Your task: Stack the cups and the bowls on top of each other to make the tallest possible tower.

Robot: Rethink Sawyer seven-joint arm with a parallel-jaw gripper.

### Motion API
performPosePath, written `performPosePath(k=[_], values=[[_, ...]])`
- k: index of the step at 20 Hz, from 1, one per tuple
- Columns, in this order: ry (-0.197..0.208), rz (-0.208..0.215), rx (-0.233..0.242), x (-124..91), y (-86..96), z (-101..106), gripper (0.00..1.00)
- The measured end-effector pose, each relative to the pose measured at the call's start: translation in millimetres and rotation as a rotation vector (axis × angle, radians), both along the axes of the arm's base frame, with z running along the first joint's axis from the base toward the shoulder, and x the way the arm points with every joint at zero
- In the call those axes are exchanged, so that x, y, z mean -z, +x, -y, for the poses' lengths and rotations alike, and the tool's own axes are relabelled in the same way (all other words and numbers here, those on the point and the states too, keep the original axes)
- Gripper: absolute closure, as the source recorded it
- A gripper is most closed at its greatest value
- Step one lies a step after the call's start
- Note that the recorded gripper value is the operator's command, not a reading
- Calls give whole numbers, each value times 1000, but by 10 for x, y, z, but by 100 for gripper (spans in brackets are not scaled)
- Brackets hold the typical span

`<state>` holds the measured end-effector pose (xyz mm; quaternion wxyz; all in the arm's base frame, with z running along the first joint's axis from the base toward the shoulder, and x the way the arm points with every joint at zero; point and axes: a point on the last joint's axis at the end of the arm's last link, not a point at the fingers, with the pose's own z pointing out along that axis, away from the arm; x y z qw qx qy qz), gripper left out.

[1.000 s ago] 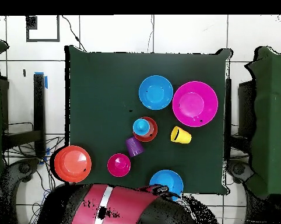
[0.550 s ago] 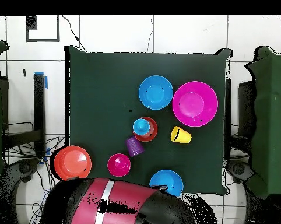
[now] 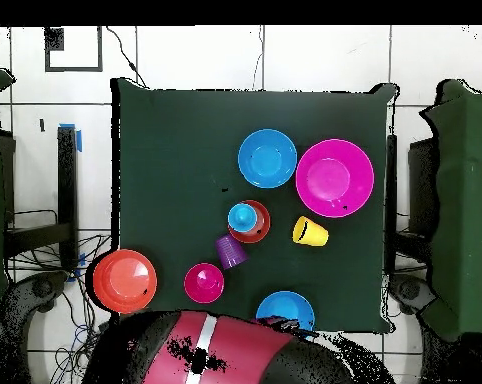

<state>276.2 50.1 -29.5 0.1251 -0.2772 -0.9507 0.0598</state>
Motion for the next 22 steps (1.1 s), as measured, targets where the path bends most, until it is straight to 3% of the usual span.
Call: performPosePath(k=[10,22], values=[[29,43,12,-39,182,-47,0],[51,60,-42,-50,227,-264,0]])
